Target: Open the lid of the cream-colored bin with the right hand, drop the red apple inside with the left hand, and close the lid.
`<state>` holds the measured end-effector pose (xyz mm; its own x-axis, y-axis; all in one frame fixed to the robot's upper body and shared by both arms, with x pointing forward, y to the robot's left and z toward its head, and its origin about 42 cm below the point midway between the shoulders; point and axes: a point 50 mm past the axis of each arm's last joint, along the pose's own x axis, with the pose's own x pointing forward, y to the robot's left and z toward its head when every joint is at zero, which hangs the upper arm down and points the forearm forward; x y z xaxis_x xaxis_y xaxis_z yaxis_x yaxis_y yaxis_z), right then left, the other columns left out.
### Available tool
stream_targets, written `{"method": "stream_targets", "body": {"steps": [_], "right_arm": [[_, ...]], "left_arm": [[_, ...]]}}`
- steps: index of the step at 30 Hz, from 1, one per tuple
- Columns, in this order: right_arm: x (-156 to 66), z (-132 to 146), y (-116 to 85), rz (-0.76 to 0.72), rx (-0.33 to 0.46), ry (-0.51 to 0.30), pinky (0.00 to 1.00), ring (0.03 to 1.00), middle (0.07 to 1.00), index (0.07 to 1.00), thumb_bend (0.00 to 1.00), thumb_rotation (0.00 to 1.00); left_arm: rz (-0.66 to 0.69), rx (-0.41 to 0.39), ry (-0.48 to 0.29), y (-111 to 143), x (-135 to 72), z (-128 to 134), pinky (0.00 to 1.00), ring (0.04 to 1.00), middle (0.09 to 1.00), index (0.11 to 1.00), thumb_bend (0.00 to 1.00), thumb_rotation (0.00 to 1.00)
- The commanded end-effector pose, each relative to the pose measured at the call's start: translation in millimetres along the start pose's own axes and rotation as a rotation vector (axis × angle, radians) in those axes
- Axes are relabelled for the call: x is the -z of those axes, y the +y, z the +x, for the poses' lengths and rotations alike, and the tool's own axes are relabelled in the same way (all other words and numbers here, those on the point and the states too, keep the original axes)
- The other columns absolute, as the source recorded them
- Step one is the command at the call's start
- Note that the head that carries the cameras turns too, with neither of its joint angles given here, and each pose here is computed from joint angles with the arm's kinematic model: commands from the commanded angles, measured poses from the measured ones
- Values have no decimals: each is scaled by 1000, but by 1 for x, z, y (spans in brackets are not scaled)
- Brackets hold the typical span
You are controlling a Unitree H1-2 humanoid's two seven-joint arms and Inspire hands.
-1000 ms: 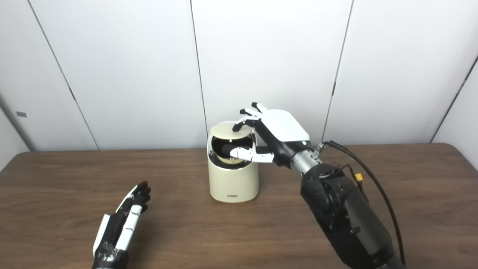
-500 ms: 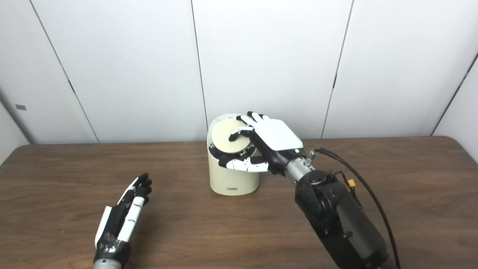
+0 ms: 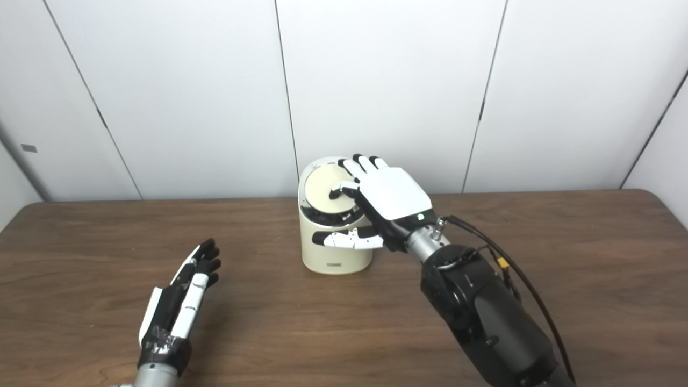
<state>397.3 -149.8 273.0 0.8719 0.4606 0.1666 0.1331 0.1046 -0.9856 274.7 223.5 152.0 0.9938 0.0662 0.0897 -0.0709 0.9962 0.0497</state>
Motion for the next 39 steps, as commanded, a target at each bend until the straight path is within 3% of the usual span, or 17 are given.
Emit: {"method": "stream_targets", "body": {"steps": [1, 8, 15, 21, 25, 29, 35, 39], "right_arm": [[2, 1, 5, -44, -62, -3, 1000, 1000, 999, 743, 550, 964], [3, 1, 5, 7, -42, 3, 1000, 1000, 1000, 747, 559, 950], [5, -6, -18, 185, 96, 35, 1000, 1000, 993, 787, 529, 945], [12, -22, -44, 247, 183, 72, 1000, 1000, 980, 826, 499, 977], [21, -38, -49, 267, 220, 110, 1000, 1000, 979, 835, 494, 979], [33, -56, -37, 311, 218, 171, 946, 1000, 951, 851, 509, 972], [52, -82, 1, 360, 157, 260, 906, 979, 949, 852, 486, 893], [58, -100, 30, 522, 132, 321, 908, 983, 954, 880, 471, 900]], "left_arm": [[-1, -1, -79, -3, -20, 7, 931, 927, 931, 944, 601, 814], [-17, -3, -83, -5, -20, 7, 924, 921, 926, 944, 585, 806], [-27, -6, -83, -4, -21, 6, 925, 920, 929, 952, 574, 797], [-28, -7, -82, -1, -20, 8, 921, 920, 929, 956, 568, 787], [-27, -14, -81, 0, -20, 9, 916, 918, 930, 960, 556, 790], [-32, -20, -98, 3, -24, 9, 905, 914, 928, 960, 531, 794], [-3, -17, -110, 18, -23, 3, 921, 923, 940, 960, 537, 827], [-19, -31, -94, 31, -17, -5, 944, 932, 943, 961, 523, 811]]}}
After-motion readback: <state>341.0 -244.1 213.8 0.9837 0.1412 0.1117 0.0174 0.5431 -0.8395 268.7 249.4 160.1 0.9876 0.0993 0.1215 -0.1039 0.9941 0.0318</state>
